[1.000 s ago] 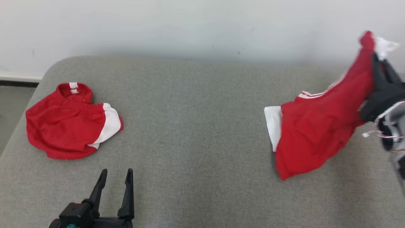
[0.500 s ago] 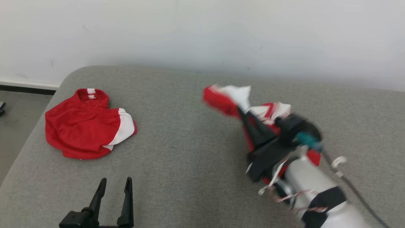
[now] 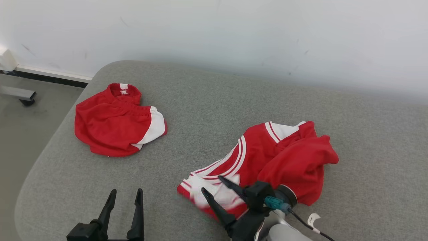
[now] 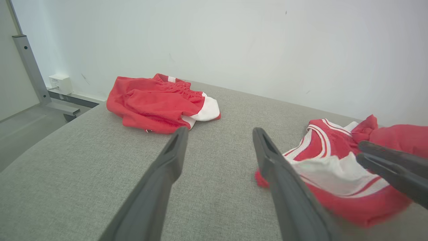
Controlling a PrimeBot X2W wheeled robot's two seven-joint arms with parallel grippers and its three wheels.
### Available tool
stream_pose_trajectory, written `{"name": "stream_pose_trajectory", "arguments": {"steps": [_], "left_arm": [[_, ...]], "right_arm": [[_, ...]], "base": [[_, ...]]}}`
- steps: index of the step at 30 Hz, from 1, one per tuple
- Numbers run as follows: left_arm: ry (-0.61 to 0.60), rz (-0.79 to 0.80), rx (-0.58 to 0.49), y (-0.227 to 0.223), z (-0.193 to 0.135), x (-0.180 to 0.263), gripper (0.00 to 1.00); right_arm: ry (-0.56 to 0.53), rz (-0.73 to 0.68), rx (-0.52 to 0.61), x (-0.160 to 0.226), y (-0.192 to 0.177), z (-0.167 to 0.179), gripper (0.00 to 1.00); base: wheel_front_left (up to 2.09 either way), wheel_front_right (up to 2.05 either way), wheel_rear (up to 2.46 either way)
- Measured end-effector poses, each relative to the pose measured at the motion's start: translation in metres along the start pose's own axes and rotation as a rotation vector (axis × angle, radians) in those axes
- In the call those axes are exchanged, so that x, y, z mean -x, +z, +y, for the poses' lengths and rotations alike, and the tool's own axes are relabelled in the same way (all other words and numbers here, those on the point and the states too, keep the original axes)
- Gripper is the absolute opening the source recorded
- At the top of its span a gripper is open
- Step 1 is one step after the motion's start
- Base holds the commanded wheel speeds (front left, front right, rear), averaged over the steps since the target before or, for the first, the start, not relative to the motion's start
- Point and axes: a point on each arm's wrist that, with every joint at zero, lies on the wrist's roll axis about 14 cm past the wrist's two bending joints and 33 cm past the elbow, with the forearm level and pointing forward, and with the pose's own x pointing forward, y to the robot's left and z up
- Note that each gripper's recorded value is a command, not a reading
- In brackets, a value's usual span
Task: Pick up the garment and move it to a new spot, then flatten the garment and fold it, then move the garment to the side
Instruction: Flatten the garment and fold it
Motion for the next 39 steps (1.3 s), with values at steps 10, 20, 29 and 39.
{"name": "stream_pose_trajectory", "arguments": {"steps": [10,20,29,39], "left_arm": [[-0.042,-0.017,-0.010,0.004,-0.012,-0.009,1.00],[-0.098,-0.052,-0.038,0.015,-0.026,-0.021,1.00],[-0.119,-0.050,-0.065,0.014,-0.030,-0.024,1.00],[-0.137,-0.040,-0.088,0.010,-0.033,-0.018,1.00]], "right_arm": [[-0.208,-0.223,-0.025,0.035,0.062,-0.063,1.00],[-0.587,-0.309,-0.001,0.148,0.059,-0.141,1.00],[-0.784,-0.277,-0.052,0.210,0.023,-0.146,1.00],[-0.852,-0.270,-0.081,0.231,0.011,-0.142,1.00]], "base": [[0.00,0.00,0.00],[0.00,0.00,0.00],[0.00,0.00,0.00],[0.00,0.00,0.00]]}}
